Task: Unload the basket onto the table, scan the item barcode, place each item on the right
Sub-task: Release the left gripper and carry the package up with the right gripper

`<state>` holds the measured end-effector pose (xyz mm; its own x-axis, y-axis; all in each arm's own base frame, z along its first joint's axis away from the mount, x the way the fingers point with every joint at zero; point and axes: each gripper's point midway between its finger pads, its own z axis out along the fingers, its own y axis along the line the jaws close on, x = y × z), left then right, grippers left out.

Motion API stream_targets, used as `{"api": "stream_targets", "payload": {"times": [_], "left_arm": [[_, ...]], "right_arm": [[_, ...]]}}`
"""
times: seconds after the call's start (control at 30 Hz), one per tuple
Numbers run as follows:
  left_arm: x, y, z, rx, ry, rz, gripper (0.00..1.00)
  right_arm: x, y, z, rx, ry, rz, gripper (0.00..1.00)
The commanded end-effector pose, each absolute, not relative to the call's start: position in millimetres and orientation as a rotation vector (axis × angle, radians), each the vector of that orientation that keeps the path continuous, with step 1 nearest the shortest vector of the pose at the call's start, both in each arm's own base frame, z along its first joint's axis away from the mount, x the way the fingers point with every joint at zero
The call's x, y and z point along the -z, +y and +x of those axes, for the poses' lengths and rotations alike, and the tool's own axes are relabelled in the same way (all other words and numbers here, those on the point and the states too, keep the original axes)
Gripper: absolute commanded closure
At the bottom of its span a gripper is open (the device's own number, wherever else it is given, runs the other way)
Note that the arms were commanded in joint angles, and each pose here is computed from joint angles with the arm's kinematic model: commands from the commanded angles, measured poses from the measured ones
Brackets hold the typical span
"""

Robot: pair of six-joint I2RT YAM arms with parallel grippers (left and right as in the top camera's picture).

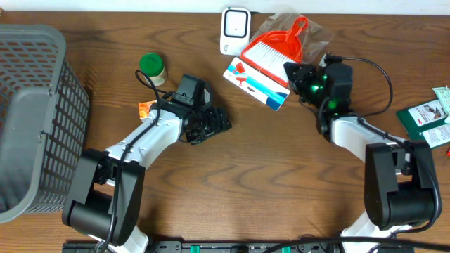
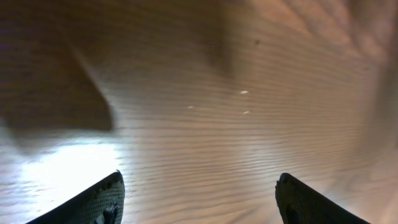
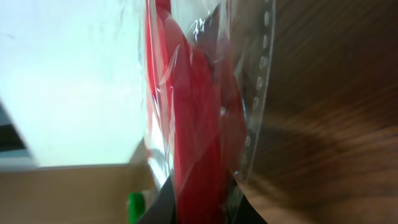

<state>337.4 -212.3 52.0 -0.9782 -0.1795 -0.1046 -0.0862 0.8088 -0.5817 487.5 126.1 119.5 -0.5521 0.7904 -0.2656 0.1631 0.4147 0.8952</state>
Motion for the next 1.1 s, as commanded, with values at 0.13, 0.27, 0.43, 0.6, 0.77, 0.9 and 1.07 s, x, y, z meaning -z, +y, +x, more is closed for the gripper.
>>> {"api": "stream_targets", "payload": {"times": [0.13, 0.27, 0.43, 0.6, 0.77, 0.9, 1.07], "left_arm": [[-53.8, -200.3, 346.8, 0.768, 2.811, -0.163, 0.22], [-53.1, -198.6, 347.7, 0.747, 2.807, -0.131, 0.22], [-51.5, -195.4, 349.1, 0.715, 2.803, -0.123, 0.22], [-51.4, -195.3, 349.1, 0.711, 2.802, -0.104, 0.22], [-51.4, -195.3, 349.1, 0.705, 2.798, -0.073, 0.22], [-51.4, -195.3, 349.1, 0.704, 2.798, -0.066, 0.22], [-49.2, -190.1, 350.5, 0.658, 2.799, -0.078, 0.22]], "right_arm": [[-169.8, 132.6, 525.2, -0.960, 1.861, 0.668, 0.99], [-178.4, 126.4, 541.1, -0.877, 1.867, 0.675, 0.99], [-173.8, 128.1, 559.3, -0.861, 1.871, 0.672, 0.98], [-151.2, 133.1, 578.0, -0.869, 1.893, 0.694, 0.99], [-140.3, 142.1, 598.6, -0.908, 1.883, 0.669, 0.98], [-139.3, 145.9, 613.1, -0.918, 1.871, 0.659, 0.99], [-154.6, 137.9, 623.0, -0.915, 1.833, 0.653, 0.98]]}}
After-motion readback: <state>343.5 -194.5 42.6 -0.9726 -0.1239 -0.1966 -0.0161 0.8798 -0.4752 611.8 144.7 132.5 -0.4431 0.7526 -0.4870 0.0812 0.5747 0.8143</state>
